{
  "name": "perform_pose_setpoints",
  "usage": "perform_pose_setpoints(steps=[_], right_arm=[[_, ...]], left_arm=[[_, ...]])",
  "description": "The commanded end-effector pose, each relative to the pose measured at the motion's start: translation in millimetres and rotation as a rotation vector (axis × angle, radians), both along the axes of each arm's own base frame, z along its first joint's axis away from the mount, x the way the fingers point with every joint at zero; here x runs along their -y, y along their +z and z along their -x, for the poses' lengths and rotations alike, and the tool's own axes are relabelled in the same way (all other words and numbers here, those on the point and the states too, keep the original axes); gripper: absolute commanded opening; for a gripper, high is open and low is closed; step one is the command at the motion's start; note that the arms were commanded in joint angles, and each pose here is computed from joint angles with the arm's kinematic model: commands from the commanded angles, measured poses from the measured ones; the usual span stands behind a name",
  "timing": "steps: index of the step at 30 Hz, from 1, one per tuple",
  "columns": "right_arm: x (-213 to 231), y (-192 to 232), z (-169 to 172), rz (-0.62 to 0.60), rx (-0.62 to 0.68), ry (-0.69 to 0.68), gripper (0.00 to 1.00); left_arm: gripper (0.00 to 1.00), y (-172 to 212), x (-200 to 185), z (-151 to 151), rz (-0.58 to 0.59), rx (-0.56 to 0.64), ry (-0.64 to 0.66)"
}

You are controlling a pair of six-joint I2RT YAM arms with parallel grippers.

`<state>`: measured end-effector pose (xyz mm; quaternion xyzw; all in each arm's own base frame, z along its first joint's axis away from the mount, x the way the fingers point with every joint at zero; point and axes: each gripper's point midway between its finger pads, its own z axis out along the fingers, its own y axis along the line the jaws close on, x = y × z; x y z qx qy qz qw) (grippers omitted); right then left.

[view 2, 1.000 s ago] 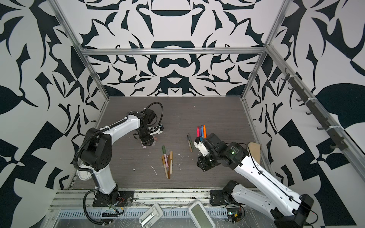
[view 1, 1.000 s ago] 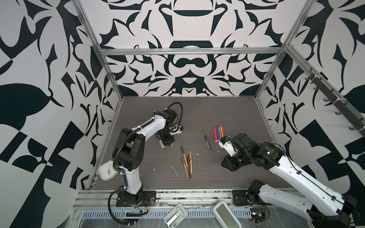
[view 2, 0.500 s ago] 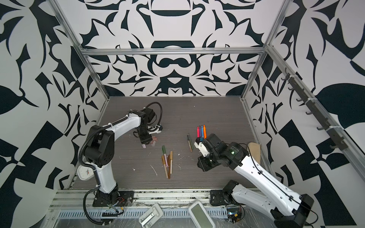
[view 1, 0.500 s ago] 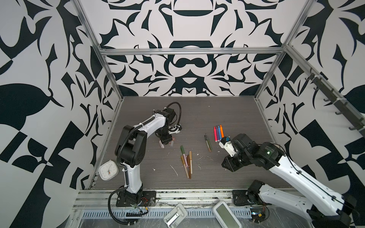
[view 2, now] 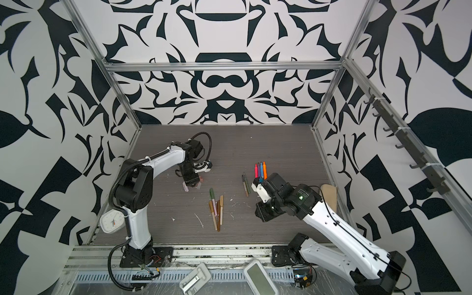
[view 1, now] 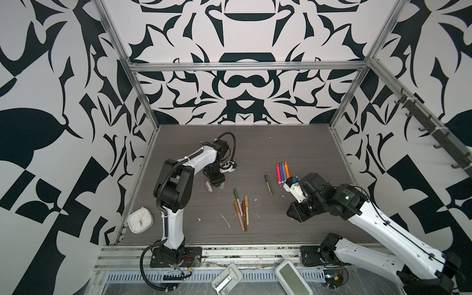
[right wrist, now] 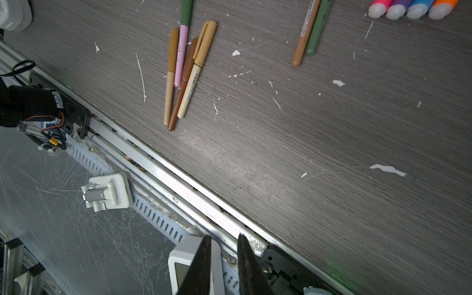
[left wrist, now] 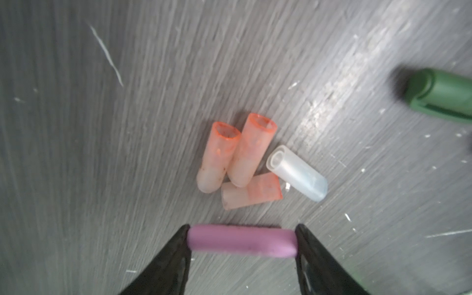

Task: Open the pen caps
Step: 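Carry the pink cap to the cap cluster and open the left gripper, then move the right gripper to the pen pile and close on the beige pen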

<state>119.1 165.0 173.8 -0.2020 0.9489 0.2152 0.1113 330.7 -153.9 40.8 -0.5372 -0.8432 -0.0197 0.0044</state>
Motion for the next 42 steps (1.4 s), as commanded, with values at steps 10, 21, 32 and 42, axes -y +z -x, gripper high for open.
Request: perform_pose_setpoints(steps=[10,21,32,42], right_arm=[[-1.3,4.7,-0.8,-0.007,0.004,0.006,0.22],[-21.8,-6.1,-9.1,-0.038,-0.064,-0.02,0.22],[-101.7,-69.6,-7.0,0.045,-0.134,-0.019,0.22],[-149.4,-119.6,-20.7,0.115,-0.167,-0.19,0.22]], left_arm=[[0.69,3.5,0.4,12.1,0.011,-0.056,0.026],[0.67,184.2,40.0,-49.0,0.391,0.379,0.385],[0.72,256.9,45.9,-17.0,1.117,0.3,1.144],[0.71,222.5,19.9,7.2,1.012,0.297,1.268]])
